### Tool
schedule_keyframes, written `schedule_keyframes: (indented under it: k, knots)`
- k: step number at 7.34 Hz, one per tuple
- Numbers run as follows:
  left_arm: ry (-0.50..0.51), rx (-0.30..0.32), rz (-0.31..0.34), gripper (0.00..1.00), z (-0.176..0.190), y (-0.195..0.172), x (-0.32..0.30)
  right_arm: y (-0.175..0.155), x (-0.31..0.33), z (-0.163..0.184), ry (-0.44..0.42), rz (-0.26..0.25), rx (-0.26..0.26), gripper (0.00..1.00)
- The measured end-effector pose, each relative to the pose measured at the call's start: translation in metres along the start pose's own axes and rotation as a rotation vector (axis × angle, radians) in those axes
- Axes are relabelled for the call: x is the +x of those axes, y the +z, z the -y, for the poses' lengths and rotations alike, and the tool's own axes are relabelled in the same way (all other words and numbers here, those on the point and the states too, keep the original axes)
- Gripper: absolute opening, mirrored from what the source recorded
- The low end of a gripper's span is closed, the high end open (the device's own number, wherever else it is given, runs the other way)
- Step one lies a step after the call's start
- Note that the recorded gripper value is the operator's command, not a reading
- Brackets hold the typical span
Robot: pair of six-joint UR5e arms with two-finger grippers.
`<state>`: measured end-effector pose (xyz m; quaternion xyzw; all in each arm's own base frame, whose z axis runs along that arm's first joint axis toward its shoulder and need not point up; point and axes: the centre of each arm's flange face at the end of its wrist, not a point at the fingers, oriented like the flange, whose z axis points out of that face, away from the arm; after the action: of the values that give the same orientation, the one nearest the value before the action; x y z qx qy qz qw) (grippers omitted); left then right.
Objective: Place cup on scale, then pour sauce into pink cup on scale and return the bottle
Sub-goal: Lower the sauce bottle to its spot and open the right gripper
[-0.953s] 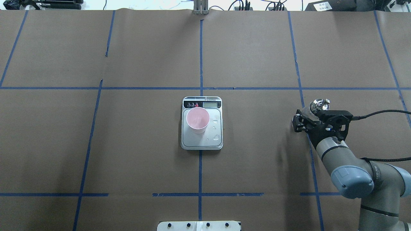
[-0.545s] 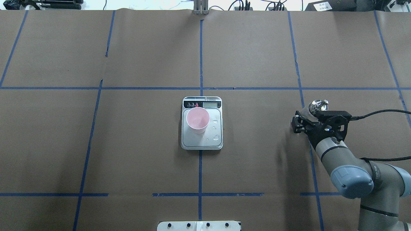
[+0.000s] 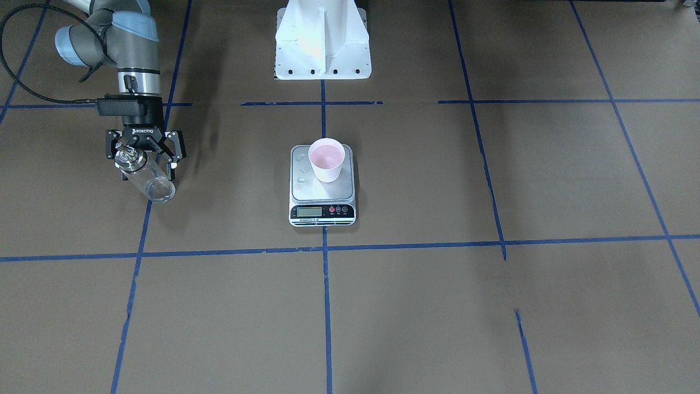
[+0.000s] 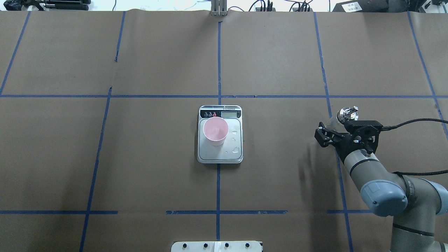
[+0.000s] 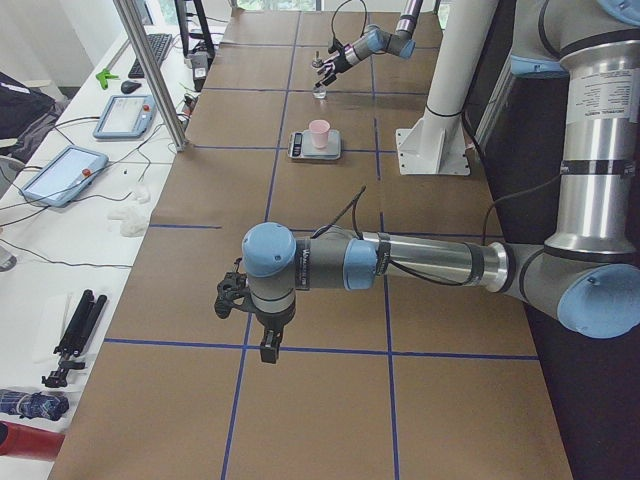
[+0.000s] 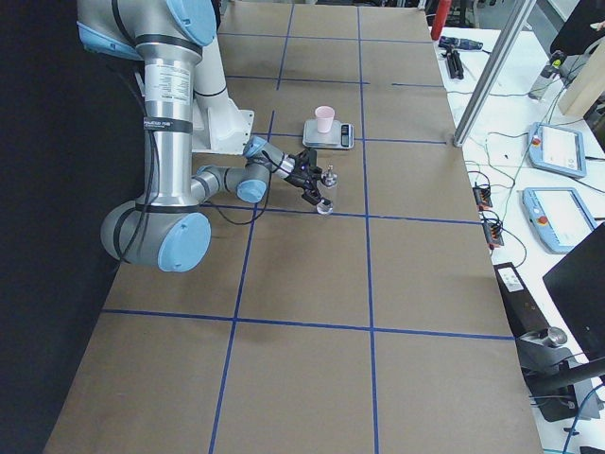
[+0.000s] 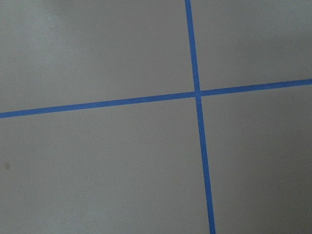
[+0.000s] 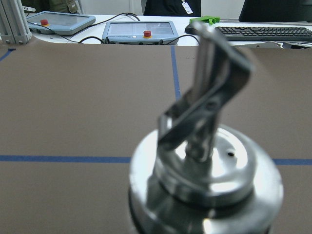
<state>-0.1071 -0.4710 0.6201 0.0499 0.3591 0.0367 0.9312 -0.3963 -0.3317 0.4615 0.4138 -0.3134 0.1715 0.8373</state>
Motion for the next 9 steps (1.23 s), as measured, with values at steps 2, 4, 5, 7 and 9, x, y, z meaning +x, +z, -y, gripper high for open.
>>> schedule_keyframes:
  k: [2, 4, 5, 7, 9]
  knots:
    - [0.000, 0.000, 0.000, 1.00, 0.000, 0.000, 0.000, -0.002, 0.005, -0.002, -0.006, 0.000, -0.015, 1.00]
    - [0.000, 0.000, 0.000, 1.00, 0.000, 0.000, 0.000, -0.013, 0.024, -0.005, -0.018, 0.005, -0.074, 1.00]
    - [0.001, 0.001, 0.000, 1.00, 0.000, 0.000, 0.000, -0.025, 0.029, -0.004, -0.018, 0.021, -0.108, 1.00]
    - [0.001, 0.001, 0.000, 1.00, 0.000, 0.000, 0.000, -0.042, 0.027, -0.006, -0.020, 0.054, -0.151, 1.00]
    - [0.001, 0.001, 0.000, 1.00, 0.000, -0.001, 0.001, -0.052, 0.036, -0.007, -0.045, 0.065, -0.204, 1.00]
